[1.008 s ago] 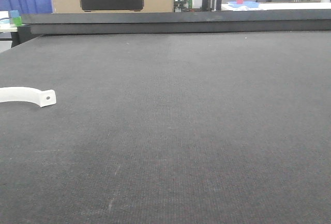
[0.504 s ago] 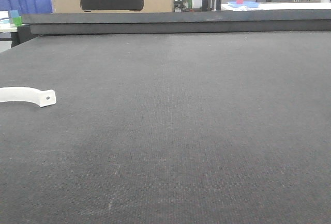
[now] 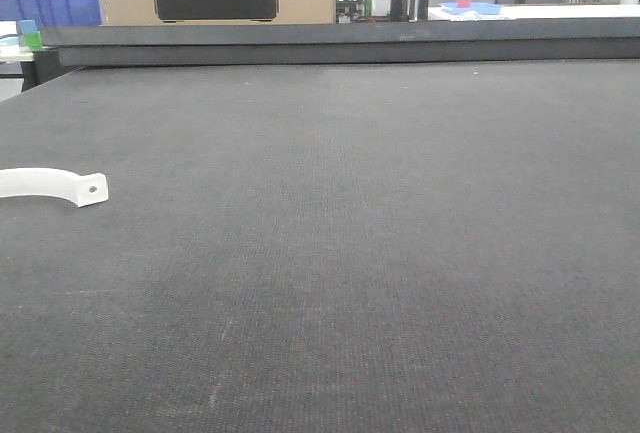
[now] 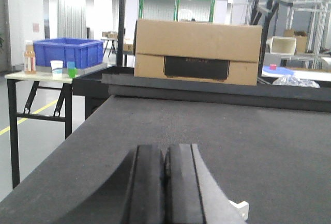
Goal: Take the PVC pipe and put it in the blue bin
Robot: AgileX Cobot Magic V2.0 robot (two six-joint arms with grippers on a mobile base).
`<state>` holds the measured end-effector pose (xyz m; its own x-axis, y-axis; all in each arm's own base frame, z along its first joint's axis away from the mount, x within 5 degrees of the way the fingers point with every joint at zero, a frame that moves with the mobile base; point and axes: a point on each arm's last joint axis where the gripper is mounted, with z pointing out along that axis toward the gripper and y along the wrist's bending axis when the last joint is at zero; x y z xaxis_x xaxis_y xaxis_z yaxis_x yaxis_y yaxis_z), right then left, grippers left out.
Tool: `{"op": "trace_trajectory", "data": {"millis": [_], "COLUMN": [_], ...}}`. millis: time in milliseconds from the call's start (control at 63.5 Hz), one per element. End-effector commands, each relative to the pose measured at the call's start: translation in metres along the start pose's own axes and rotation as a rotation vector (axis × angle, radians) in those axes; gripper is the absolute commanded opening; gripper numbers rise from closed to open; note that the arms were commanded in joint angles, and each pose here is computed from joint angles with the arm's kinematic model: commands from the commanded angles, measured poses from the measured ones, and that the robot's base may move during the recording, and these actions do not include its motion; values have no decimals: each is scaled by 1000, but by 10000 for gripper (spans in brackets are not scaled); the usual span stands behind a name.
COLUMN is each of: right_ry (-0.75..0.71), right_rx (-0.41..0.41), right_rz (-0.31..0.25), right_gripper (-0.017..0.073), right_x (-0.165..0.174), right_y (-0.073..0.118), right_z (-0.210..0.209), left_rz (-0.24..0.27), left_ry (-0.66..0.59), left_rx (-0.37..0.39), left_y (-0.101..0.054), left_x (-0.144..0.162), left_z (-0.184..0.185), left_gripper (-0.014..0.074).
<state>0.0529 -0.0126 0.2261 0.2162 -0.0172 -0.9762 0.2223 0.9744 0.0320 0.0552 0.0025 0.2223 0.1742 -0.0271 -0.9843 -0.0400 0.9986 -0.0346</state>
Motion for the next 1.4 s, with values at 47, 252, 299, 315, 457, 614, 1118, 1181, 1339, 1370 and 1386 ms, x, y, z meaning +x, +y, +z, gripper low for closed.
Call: {"op": "trace_trajectory", "data": {"millis": [47,252,299,315,457,614,1118,1181,1339,1370,1386], "right_ry": [-103,-86,-45,-39,200,484,1185,1218,1324,1349,1361], "right_rx": [-7,-5,-3,-3,3,11,-2,-4,3,3,4], "right_rz": [-16,-41,-46,-46,-48,-54,19,34,37,39,39], "right_gripper": [-162,-162,-162,-162,-162,-162,-162,-162,-162,-162,-162], "right_x": [-39,-104,-114,-120,-143,-144,-54,-44,-15,-9,-6], "right_y": [2,4,4,4,4,4,7,7,6,6,6], "right_z": [-1,-6,-4,-3,17,62,148,155,172,174,175], "left_rz": [11,122,130,130,126,122,98,81,64,64,65], "left_ry": [-83,-72,-64,-69,98,344,1070,1110,1191,1199,1200], "left_rx": [5,-22,-27,-29,-48,-68,-78,-70,-62,-61,-61], "left_y": [-1,-2,-2,-2,-1,1,4,2,2,2,2], "left_x": [-36,-104,-116,-124,-153,-168,-98,-90,-68,-64,-62], "left_z": [-2,-10,-8,-8,10,44,145,153,169,173,175], "left_gripper": [-111,-111,-111,-111,-111,-111,-111,-111,-111,-111,-111]}}
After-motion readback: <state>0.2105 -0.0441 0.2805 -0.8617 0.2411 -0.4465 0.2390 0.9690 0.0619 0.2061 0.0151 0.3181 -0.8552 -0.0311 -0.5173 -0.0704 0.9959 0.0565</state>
